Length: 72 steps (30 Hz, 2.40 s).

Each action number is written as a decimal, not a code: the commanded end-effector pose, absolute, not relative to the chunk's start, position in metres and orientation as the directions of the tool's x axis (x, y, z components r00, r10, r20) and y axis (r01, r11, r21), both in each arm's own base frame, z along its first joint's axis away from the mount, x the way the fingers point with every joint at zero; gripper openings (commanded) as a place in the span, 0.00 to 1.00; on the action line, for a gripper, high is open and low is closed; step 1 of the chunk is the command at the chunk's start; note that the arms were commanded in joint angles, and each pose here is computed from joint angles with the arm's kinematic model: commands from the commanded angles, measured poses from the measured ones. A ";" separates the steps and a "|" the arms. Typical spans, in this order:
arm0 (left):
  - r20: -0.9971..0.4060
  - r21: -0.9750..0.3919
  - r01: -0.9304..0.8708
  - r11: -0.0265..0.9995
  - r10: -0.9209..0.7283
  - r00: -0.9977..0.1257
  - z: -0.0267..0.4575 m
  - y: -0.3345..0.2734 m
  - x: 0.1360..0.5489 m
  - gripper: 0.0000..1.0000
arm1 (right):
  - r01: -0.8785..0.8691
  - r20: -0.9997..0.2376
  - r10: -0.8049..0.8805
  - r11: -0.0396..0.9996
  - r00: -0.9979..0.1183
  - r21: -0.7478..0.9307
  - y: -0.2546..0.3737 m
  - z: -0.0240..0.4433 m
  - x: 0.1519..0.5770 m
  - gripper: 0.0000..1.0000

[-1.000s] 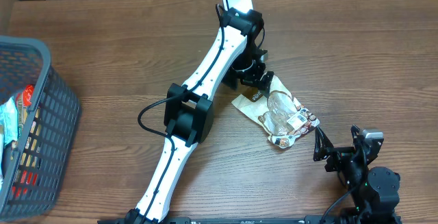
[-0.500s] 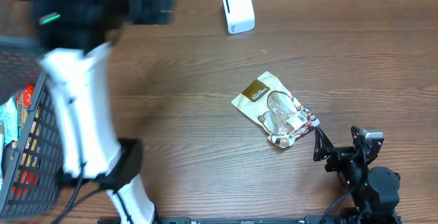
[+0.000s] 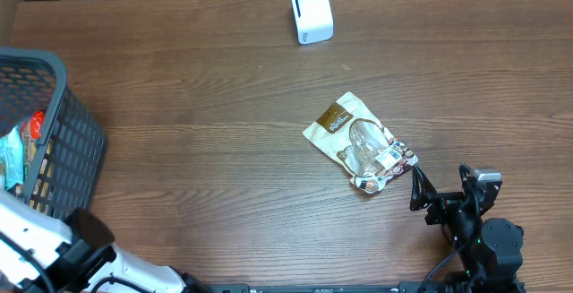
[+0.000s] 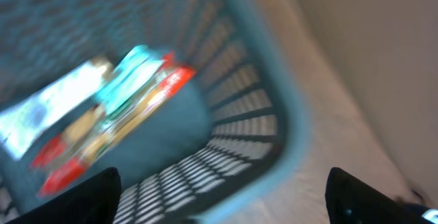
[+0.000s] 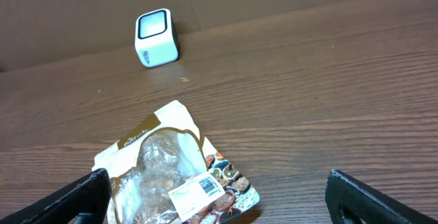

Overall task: Scan the item barcode
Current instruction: 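Release the bread bag on the table and withdraw left gripper, then reach into the basket and grasp the orange-capped spaghetti pack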

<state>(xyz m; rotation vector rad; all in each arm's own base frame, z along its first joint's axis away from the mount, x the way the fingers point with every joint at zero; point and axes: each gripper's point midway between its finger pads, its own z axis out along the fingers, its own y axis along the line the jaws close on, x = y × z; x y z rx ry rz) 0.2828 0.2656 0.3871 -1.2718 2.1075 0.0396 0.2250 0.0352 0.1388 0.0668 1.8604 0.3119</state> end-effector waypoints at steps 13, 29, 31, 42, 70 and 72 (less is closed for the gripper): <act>-0.195 -0.162 -0.891 0.425 -0.899 -0.393 0.210 0.306 0.251 0.94 | -0.107 -0.927 0.200 0.964 -0.318 0.245 0.035 0.136 0.224 1.00; -0.367 0.013 -0.800 0.600 -0.741 -0.562 0.164 0.359 0.265 1.00 | -0.107 -0.927 0.200 0.964 -0.318 0.245 0.035 0.136 0.224 1.00; -0.362 0.024 -0.781 0.624 -0.723 -0.589 0.159 0.360 0.266 1.00 | -0.107 -0.927 0.200 0.964 -0.318 0.245 0.035 0.136 0.224 1.00; -0.141 0.032 -0.731 0.682 -0.721 -0.679 0.076 0.354 0.261 1.00 | -0.107 -0.927 0.200 0.964 -0.318 0.245 0.035 0.136 0.224 1.00; 0.076 0.103 -0.718 0.688 -0.726 -0.684 -0.020 0.352 0.240 0.04 | -0.107 -0.927 0.200 0.964 -0.318 0.245 0.035 0.136 0.224 1.00; 0.091 0.085 -0.718 0.691 -0.723 -0.685 -0.016 0.348 0.242 0.04 | -0.107 -0.927 0.200 0.964 -0.318 0.245 0.035 0.136 0.224 1.00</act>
